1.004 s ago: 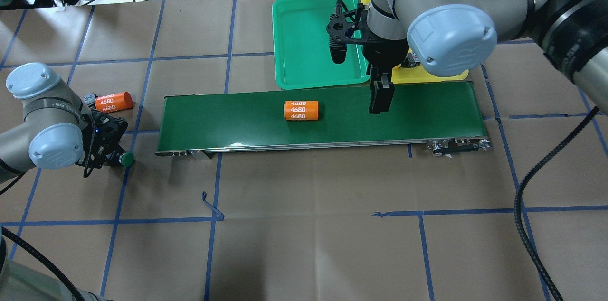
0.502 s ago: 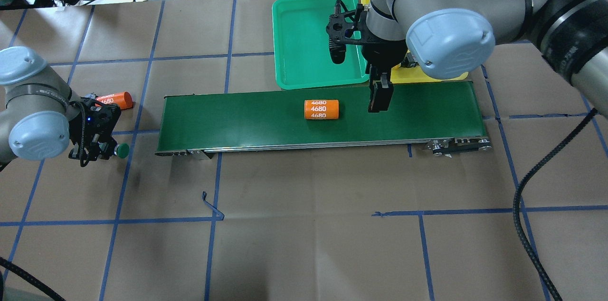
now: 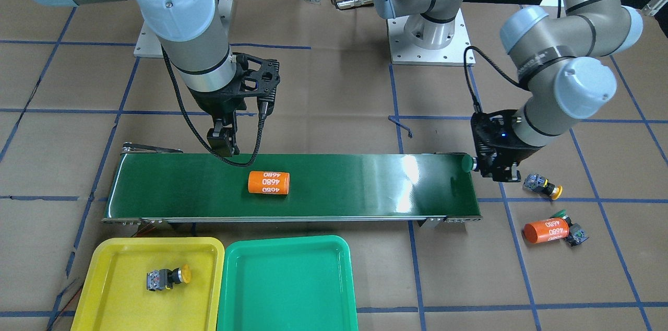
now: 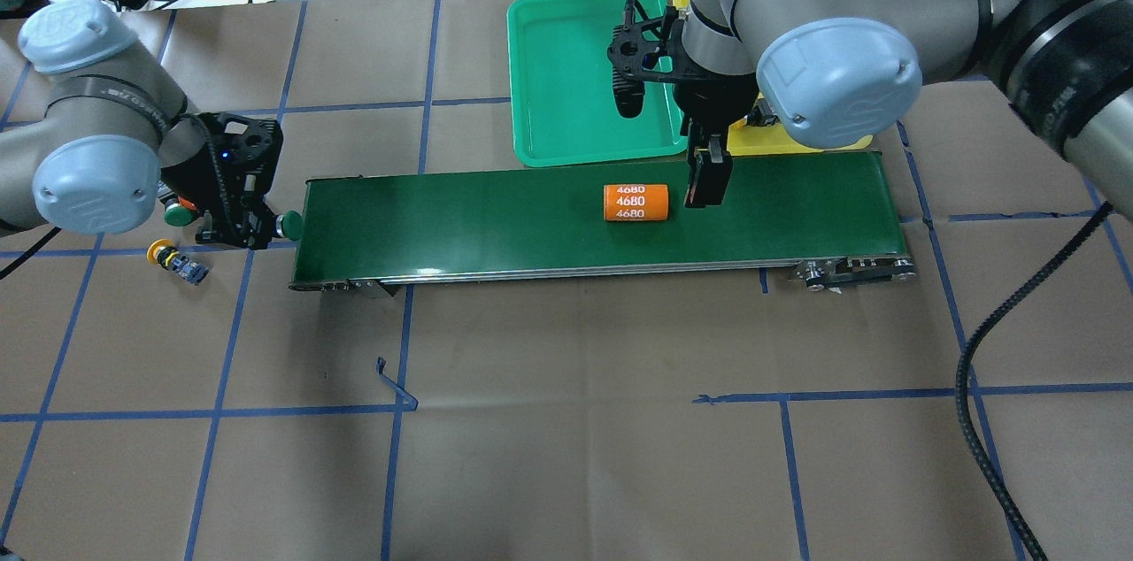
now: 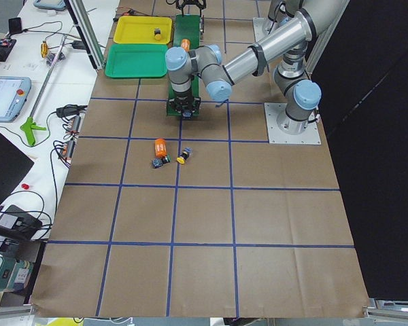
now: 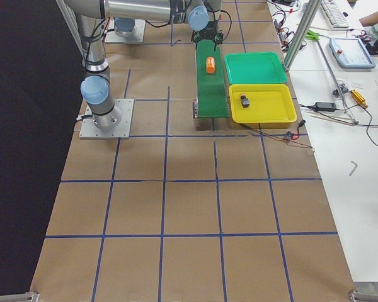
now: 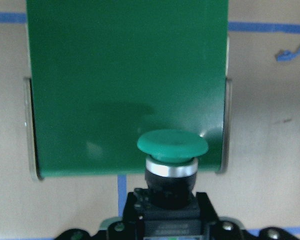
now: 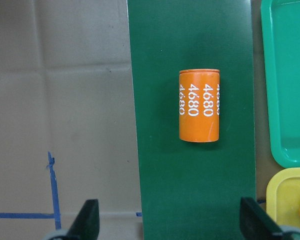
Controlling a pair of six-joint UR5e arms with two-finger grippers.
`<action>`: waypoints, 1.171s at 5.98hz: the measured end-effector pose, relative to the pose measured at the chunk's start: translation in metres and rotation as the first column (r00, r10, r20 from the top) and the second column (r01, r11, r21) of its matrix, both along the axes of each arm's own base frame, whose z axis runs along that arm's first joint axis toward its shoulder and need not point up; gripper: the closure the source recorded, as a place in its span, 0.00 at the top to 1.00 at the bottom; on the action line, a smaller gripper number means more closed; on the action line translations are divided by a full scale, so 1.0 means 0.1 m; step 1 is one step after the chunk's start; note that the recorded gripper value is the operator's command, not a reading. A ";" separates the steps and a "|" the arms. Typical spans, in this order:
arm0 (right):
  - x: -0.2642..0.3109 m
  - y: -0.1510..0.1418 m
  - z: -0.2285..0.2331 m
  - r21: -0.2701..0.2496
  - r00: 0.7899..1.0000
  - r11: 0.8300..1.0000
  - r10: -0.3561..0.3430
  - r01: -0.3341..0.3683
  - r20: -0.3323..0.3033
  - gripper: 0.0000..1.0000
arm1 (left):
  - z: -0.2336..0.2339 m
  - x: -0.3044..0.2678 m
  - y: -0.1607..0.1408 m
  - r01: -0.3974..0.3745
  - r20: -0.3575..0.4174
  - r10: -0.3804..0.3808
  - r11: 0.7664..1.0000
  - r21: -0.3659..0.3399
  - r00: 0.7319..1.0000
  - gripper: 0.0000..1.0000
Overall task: Sort buttons by color to trays
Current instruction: 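Carry a green-capped button onto the belt with the left gripper and release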
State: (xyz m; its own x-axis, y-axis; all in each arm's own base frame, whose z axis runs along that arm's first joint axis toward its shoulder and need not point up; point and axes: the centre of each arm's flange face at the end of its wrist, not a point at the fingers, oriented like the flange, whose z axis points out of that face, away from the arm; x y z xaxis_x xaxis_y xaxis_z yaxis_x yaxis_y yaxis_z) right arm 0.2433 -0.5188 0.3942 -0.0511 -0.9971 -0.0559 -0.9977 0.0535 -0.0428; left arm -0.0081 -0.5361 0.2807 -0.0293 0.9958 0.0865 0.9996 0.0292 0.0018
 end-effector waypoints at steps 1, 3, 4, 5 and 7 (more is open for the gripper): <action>0.00 0.00 0.00 0.000 1.000 1.000 -0.001 0.001 0.000 1.00 | -0.03 -0.38 0.02 -0.018 0.006 0.018 1.000 0.004 1.000 0.02; 0.00 0.00 0.00 0.000 1.000 1.000 -0.002 0.002 0.000 1.00 | -0.20 -0.65 0.00 -0.015 0.020 0.015 1.000 -0.015 1.000 0.71; 0.00 0.00 -0.01 0.002 1.000 1.000 -0.004 0.004 0.000 1.00 | -0.23 -0.66 -0.04 -0.009 0.029 0.010 0.999 -0.035 1.000 0.97; 0.00 -0.01 -0.02 0.004 1.000 1.000 -0.004 0.004 0.000 1.00 | -0.21 -0.64 -0.06 -0.006 0.033 0.007 0.999 -0.045 0.999 0.98; 0.00 -0.01 -0.02 0.004 1.000 1.000 -0.005 0.005 0.001 1.00 | -0.11 -0.29 -0.11 -0.034 0.053 0.037 0.998 -0.055 0.998 0.98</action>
State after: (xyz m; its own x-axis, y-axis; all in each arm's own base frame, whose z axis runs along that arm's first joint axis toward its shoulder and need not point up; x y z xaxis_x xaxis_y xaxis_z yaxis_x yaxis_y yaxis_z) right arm 0.2438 -0.5199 0.3917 -0.0562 -0.9966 -0.0599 -0.9973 0.0589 -0.0436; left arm -0.0372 -0.5469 0.2701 -0.0682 0.9972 0.0296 0.9964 0.0666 0.0533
